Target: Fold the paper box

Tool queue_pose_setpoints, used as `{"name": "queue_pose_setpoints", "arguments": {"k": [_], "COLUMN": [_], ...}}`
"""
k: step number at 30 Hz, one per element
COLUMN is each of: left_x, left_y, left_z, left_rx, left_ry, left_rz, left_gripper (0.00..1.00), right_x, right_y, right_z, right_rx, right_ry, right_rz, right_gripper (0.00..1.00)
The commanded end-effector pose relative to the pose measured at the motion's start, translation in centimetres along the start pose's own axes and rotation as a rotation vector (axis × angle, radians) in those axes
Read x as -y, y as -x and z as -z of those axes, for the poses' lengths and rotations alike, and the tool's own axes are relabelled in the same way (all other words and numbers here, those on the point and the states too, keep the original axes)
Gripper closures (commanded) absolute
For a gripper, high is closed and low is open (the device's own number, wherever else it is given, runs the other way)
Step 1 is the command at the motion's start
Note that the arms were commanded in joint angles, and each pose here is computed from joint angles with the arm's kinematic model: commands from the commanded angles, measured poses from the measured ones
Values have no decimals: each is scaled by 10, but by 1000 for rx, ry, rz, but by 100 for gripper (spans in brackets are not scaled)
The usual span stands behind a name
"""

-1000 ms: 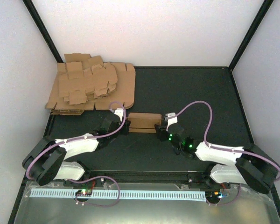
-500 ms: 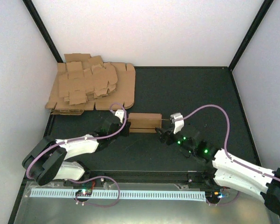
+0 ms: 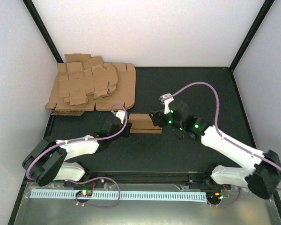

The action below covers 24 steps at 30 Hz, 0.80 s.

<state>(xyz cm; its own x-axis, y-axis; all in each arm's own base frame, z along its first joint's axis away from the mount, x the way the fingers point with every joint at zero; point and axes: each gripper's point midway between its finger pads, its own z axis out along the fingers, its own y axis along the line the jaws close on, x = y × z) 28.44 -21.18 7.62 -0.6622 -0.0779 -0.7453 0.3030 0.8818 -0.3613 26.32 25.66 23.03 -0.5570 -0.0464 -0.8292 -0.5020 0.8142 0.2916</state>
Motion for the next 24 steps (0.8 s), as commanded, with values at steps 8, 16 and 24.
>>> {"name": "queue_pose_setpoints", "arguments": {"k": [8, 16, 24], "left_x": [5, 20, 13], "left_y": [-2, 3, -2], "left_z": [2, 25, 68], "left_rx": [-7, -42, -126], "left_ry": [-16, -75, -30], "left_rz": [-28, -40, -1], "left_gripper": [75, 43, 29], "right_x": [29, 44, 46], "right_y": [-79, -100, -118], "right_z": [-72, -80, -87], "right_rx": [-374, -430, -461], "right_ry": [36, -20, -11], "right_rz": [-83, -51, -52], "right_gripper": [30, 31, 32]}}
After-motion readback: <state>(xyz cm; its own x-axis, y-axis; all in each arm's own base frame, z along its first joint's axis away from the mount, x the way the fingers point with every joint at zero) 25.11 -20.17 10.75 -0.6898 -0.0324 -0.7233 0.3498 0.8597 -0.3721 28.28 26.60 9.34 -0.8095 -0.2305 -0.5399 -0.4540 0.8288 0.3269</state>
